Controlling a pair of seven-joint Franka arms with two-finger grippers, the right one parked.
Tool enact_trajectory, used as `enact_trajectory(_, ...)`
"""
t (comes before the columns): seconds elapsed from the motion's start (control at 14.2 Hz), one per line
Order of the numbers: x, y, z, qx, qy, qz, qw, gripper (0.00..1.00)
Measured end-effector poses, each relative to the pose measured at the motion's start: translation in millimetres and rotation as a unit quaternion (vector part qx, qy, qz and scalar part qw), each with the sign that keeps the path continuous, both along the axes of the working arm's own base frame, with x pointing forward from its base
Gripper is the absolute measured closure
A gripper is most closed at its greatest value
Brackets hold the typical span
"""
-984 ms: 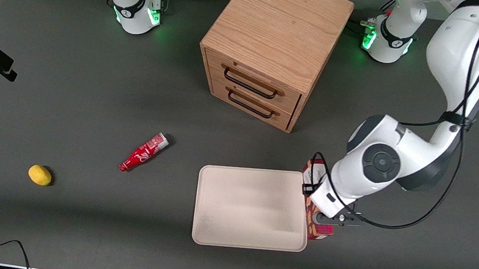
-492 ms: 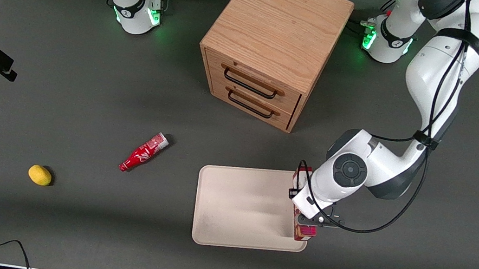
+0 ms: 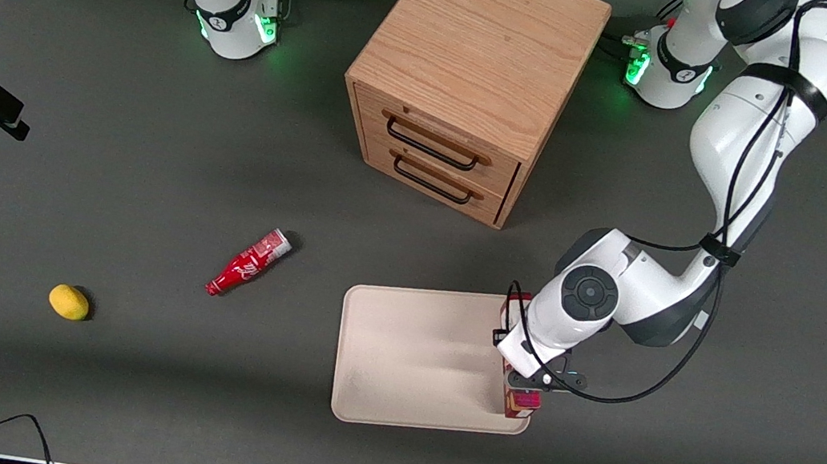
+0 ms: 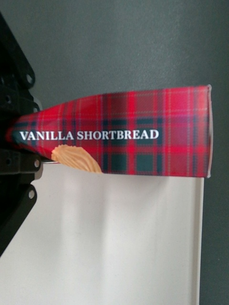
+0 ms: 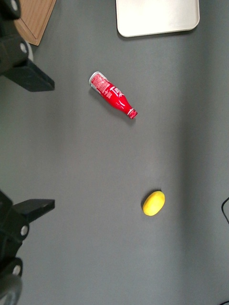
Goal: Place red cookie box on tray
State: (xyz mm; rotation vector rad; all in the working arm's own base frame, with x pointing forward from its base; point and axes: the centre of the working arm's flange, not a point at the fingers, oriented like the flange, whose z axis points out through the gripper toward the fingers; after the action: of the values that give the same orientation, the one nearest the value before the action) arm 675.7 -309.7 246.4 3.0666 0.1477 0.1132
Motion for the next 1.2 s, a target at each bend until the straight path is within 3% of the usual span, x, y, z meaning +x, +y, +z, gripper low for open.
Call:
enact_trajectory(0.14, -0.6, -0.8, -1.9, 0.0, 0.001, 0.006, 1.0, 0.75)
enact_trajectory(0.21, -0.9, -1.1, -2.0, 0.0, 0.002, 0.007, 1.0, 0.68)
enact_trajectory(0.49, -2.9, -5.5, 4.9, 0.001, 0.004, 0.007, 1.0, 0.27)
enact_trajectory(0.63, -6.8, -6.5, 21.5, 0.018, 0.017, 0.006, 0.9997, 0.05)
enact_trajectory(0.7, -9.7, -6.8, 38.0, 0.029, 0.023, 0.005, 0.9993, 0.0)
enact_trajectory(0.98, -24.6, -0.3, 147.9, 0.039, 0.025, 0.021, 0.9987, 0.0)
enact_trajectory(1.2, -39.9, 34.8, 227.5, 0.036, 0.05, 0.015, 0.998, 0.0)
